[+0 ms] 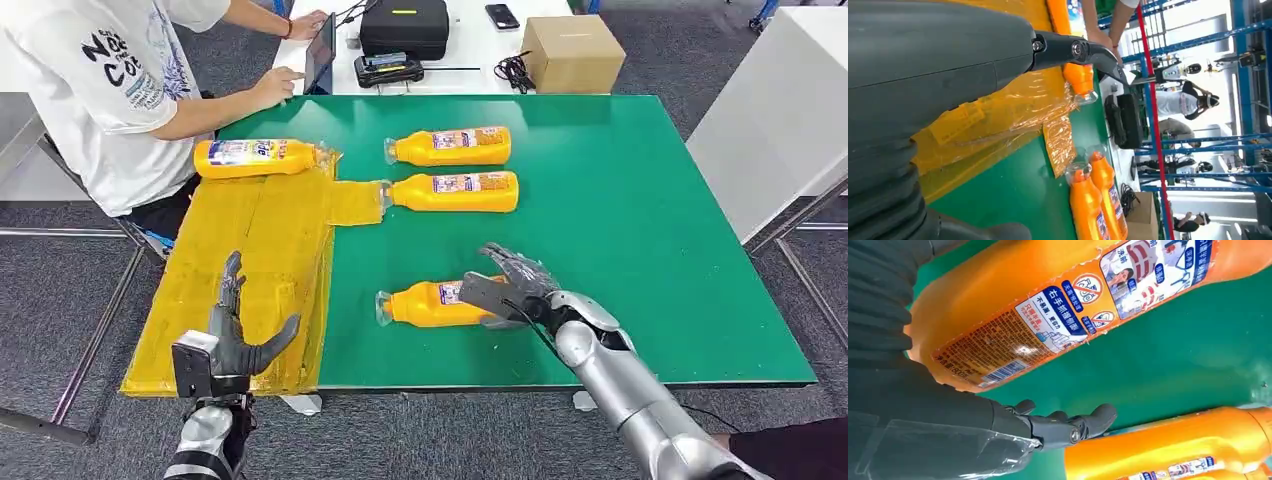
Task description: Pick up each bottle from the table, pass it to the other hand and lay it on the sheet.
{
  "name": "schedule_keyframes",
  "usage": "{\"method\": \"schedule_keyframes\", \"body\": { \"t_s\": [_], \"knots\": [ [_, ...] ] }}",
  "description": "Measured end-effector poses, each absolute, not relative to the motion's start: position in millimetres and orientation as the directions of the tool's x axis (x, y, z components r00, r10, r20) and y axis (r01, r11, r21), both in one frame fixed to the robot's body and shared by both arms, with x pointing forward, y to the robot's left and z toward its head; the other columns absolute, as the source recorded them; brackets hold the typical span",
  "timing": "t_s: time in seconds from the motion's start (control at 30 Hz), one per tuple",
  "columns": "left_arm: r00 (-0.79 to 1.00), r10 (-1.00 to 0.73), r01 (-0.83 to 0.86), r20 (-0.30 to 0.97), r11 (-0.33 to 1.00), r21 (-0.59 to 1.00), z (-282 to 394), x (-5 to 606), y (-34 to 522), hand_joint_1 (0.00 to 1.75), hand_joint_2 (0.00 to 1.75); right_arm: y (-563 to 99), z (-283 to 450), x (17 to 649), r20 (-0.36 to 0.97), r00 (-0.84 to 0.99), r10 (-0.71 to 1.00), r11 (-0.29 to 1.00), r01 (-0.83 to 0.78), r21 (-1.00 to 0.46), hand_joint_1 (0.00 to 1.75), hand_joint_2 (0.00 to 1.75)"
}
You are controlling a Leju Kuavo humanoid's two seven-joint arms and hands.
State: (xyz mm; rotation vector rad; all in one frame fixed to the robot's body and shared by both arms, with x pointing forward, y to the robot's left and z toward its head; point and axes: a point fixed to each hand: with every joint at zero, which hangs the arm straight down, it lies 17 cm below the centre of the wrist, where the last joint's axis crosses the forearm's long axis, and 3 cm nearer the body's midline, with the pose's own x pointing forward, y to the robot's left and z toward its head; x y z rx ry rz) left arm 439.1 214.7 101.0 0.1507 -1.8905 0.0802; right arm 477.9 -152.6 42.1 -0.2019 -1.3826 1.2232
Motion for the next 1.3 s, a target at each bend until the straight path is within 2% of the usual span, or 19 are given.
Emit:
{"method": "schedule_keyframes", "body": {
  "t_s": [0.2, 0.63, 1.0, 1.13, 1.3],
  "knots": [
    [-0.309, -0.055, -0.129, 0.949, 0.992, 0.016, 100.0, 442.9, 210.3, 0.0, 1.75, -145.3, 39.8, 479.9, 0.599, -0.29, 0.746, 0.374, -0.562, -0.738, 0.0, 1.75],
    [-0.301, 0.034, -0.074, 0.953, 0.995, -0.059, 101.9, 453.9, 189.5, 0.0, 1.75, -117.5, 20.8, 465.8, 0.55, -0.353, 0.757, 0.128, -0.745, -0.655, 0.0, 1.75],
    [-0.289, 0.056, -0.043, 0.956, 0.997, -0.072, 99.0, 454.2, 178.0, 0.0, 1.75, -124.3, 7.8, 458.5, 0.478, -0.378, 0.792, 0.008, -0.778, -0.629, 0.0, 1.75],
    [-0.283, 0.061, -0.05, 0.957, 0.996, -0.078, 97.2, 454.0, 176.5, 0.0, 1.75, -130.4, 1.9, 460.1, 0.409, -0.407, 0.817, -0.058, -0.764, -0.643, 0.0, 1.75],
    [-0.278, 0.064, -0.06, 0.959, 0.995, -0.083, 95.2, 453.0, 177.9, 0.0, 1.75, -133.2, -15.9, 468.2, 0.234, -0.466, 0.853, -0.166, -0.668, -0.725, 0.0, 1.75]
  ]
}}
